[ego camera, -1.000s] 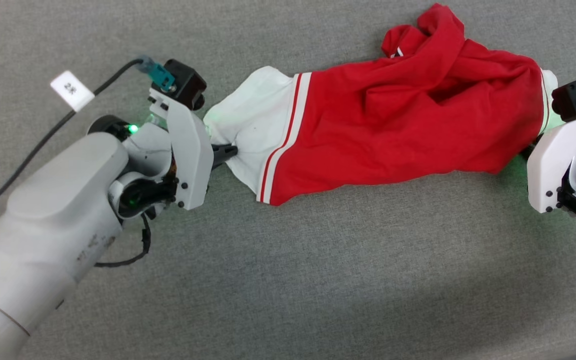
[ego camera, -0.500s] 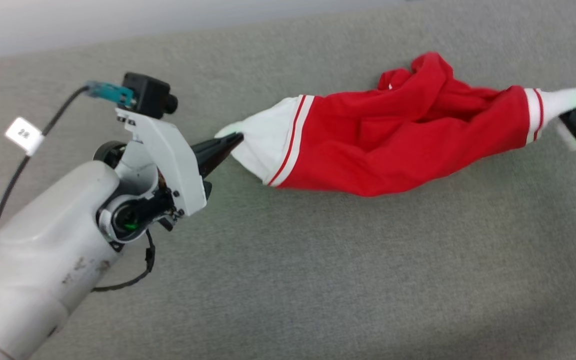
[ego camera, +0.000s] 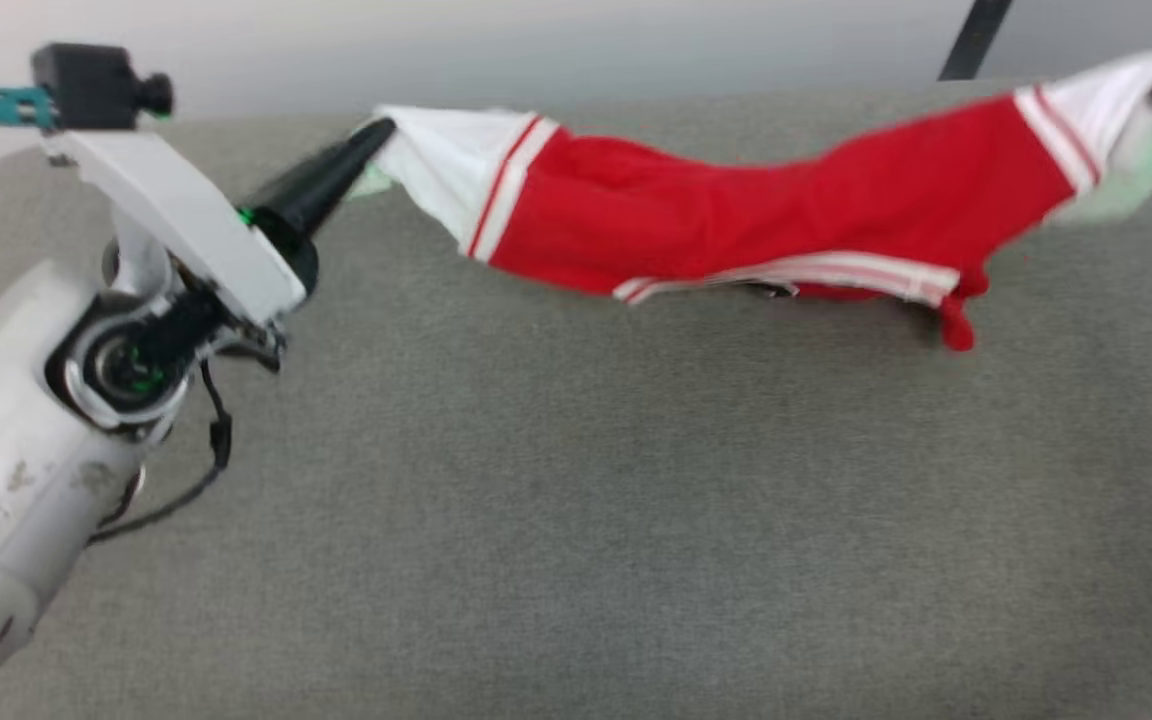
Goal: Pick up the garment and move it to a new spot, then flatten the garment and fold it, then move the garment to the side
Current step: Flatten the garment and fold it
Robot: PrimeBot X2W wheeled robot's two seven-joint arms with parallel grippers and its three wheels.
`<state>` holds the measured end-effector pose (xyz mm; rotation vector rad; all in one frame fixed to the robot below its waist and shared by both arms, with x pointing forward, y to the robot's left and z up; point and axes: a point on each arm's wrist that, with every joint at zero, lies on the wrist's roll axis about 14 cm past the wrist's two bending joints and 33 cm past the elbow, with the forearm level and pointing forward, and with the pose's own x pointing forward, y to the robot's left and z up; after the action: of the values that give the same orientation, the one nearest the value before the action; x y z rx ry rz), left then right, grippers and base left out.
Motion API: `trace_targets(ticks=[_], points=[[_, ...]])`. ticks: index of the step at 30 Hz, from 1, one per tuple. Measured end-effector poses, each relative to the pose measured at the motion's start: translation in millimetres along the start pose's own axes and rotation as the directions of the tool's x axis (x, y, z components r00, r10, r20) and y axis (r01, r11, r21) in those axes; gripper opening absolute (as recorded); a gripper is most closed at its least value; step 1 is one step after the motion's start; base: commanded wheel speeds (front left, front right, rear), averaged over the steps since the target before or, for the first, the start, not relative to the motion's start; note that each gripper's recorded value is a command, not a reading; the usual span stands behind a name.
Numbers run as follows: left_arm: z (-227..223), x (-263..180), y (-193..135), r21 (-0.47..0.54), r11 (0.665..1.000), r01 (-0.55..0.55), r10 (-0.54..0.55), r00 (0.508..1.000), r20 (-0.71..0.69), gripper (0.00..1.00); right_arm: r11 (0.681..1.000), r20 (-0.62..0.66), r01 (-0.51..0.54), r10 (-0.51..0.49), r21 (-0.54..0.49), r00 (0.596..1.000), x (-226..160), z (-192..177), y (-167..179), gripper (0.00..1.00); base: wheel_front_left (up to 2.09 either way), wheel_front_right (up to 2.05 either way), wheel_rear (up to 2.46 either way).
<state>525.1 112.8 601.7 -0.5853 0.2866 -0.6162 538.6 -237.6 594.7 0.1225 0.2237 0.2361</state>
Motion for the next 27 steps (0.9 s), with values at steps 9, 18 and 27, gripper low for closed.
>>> trace_targets(ticks=[9, 18, 27], points=[[76, 32, 39, -0.137, 0.986, -0.098, 0.129, 0.961, 0.244, 0.0, 0.988, 0.291, 0.008, -0.053, 0.154, 0.955, 63, 94, 2, 0.0, 0.0, 0.0, 0.0], [180, 60, 43, -0.204, 0.975, -0.091, 0.195, 0.793, 0.577, 0.0, 0.941, 0.466, -0.006, -0.162, 0.339, 0.87, 108, 170, -3, 0.0, 0.0, 0.0, 0.0], [197, 49, 23, -0.205, 0.978, -0.024, 0.147, 0.781, 0.607, 0.0, 0.941, 0.499, -0.021, -0.161, 0.339, 0.852, 109, 184, 11, 0.0, 0.0, 0.0, 0.0]])
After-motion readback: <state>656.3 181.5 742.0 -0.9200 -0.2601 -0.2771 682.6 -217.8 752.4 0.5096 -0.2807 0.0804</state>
